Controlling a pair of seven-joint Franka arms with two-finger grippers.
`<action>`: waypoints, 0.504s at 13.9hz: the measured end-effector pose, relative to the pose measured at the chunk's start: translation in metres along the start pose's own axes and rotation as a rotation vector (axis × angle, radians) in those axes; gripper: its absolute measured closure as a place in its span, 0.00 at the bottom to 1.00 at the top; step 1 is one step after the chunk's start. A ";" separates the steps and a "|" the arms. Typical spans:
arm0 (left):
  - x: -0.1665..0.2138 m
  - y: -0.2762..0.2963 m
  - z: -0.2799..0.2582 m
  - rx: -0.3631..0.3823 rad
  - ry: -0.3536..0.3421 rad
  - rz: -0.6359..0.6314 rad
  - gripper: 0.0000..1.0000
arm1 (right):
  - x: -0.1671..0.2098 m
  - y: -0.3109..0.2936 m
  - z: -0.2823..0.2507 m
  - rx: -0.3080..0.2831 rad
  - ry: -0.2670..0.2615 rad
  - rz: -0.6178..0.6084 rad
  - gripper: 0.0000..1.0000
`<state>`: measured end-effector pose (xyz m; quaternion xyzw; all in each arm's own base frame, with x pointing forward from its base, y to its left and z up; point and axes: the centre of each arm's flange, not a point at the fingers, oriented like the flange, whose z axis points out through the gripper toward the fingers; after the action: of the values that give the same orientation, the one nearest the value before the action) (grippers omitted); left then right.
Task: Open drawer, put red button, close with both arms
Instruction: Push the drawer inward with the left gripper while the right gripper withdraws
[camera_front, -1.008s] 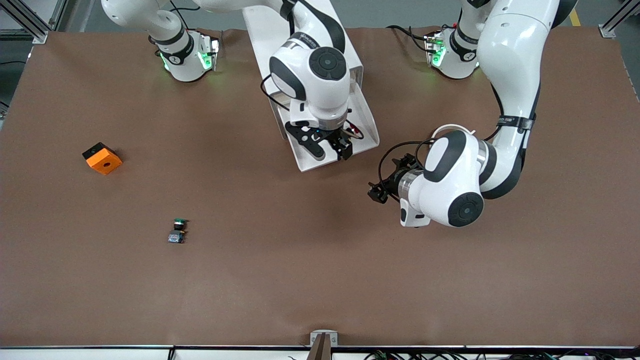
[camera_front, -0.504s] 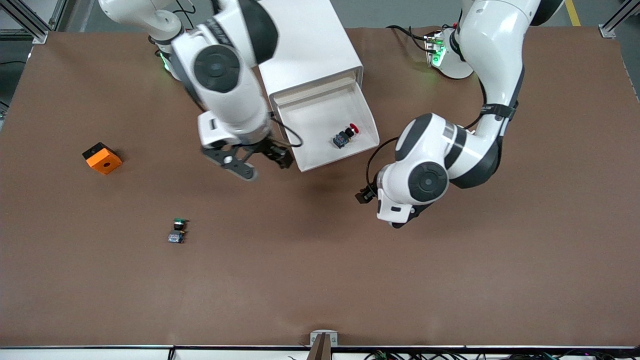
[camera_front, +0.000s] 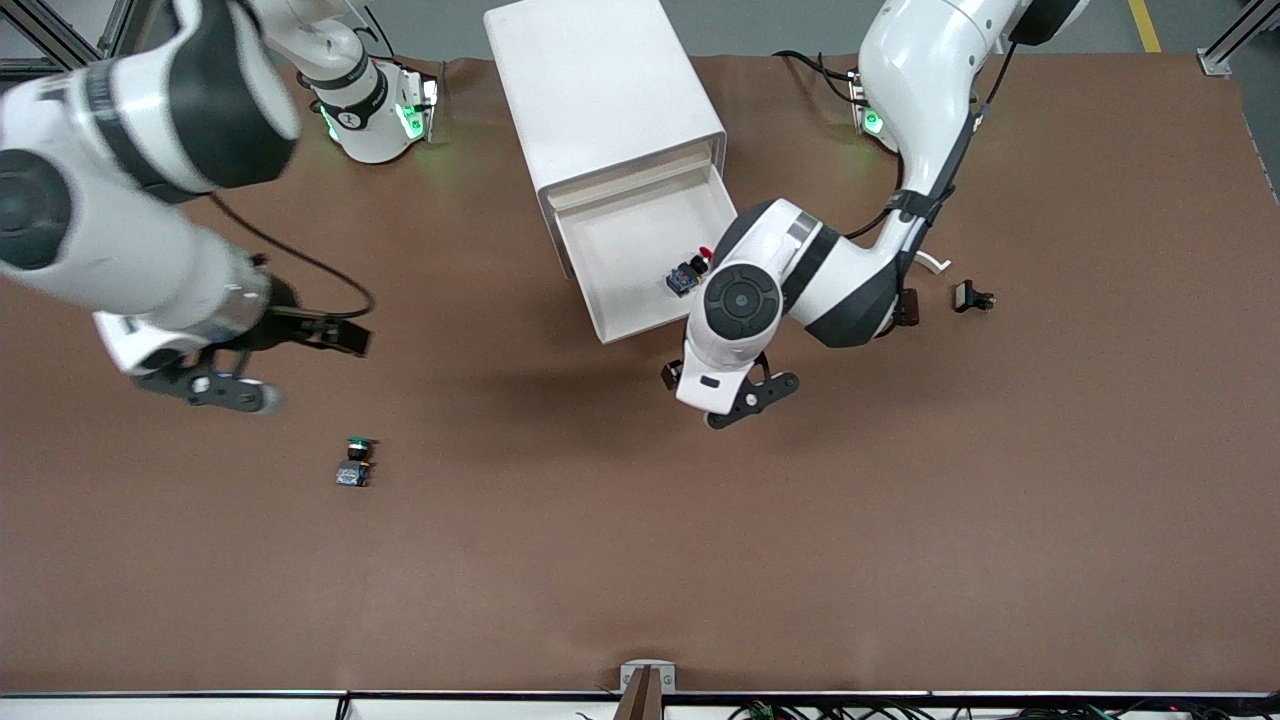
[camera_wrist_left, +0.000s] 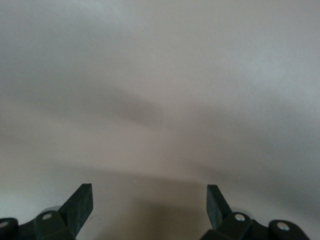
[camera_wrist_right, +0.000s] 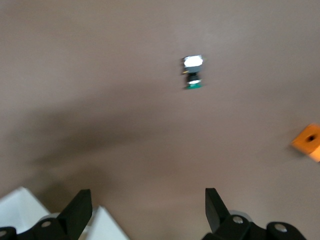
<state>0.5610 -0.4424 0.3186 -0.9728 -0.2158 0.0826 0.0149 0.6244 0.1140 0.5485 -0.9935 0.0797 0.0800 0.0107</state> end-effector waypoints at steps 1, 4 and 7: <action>-0.009 0.002 0.007 0.003 0.001 0.013 0.00 | 0.006 0.035 -0.005 0.006 -0.010 -0.021 0.00; -0.042 0.007 0.024 0.026 -0.016 0.058 0.00 | 0.012 0.112 -0.014 0.024 -0.039 -0.059 0.00; -0.072 0.011 0.034 0.041 -0.039 0.098 0.00 | 0.016 0.142 -0.014 -0.017 -0.040 -0.068 0.00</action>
<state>0.4959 -0.4828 0.2959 -0.9799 -0.1663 0.1066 0.0265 0.6191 -0.0288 0.5588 -0.9939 0.0452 0.1003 0.0065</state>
